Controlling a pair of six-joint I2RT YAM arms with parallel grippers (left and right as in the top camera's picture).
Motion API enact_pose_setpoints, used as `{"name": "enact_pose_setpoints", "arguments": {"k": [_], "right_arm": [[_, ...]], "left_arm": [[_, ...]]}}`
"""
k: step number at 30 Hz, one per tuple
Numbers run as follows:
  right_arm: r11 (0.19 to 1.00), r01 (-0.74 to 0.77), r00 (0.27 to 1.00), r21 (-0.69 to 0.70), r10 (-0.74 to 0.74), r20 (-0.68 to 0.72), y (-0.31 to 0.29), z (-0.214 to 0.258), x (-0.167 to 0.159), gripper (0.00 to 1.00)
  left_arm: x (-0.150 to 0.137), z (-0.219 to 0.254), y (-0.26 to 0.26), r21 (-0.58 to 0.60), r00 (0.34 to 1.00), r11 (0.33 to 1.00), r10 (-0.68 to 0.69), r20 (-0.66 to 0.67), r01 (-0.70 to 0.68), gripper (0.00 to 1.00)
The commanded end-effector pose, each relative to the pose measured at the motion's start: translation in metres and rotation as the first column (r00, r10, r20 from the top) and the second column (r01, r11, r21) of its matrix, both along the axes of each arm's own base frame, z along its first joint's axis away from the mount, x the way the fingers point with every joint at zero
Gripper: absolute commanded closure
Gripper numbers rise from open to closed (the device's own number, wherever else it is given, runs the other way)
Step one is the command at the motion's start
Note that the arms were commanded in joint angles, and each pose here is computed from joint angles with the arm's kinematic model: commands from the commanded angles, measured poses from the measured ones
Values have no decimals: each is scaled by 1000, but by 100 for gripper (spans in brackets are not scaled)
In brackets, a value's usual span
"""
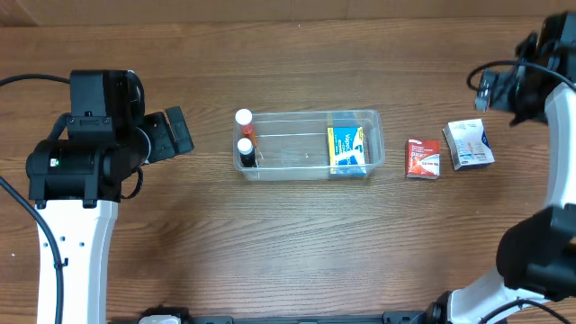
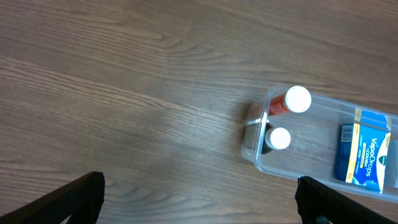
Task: Pack container
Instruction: 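Move the right gripper to the white Beiersdorf packet and grasp it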
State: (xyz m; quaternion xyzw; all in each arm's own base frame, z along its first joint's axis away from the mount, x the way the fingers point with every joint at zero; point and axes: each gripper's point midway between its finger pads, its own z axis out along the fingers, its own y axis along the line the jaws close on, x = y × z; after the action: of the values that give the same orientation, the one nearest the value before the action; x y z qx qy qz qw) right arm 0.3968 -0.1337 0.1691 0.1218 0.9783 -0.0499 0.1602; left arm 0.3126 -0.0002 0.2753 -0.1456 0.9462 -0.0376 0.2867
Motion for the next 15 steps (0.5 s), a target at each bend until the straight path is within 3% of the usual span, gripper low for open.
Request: {"name": "enact_pose_setpoints", "arguments": {"k": [1, 5, 15], "right_arm": [[991, -131, 991, -9, 131, -31, -5, -26, -6, 0], [977, -214, 976, 7, 215, -37, 1, -53, -7, 0], [974, -217, 970, 60, 222, -96, 2, -108, -5, 0]], "left_arm": [[0, -4, 0, 6, 1000, 1000, -20, -10, 20, 0], [0, -4, 0, 6, 1000, 1000, -20, -9, 20, 0], [0, -4, 0, 6, 1000, 1000, -19, -9, 20, 0]]}}
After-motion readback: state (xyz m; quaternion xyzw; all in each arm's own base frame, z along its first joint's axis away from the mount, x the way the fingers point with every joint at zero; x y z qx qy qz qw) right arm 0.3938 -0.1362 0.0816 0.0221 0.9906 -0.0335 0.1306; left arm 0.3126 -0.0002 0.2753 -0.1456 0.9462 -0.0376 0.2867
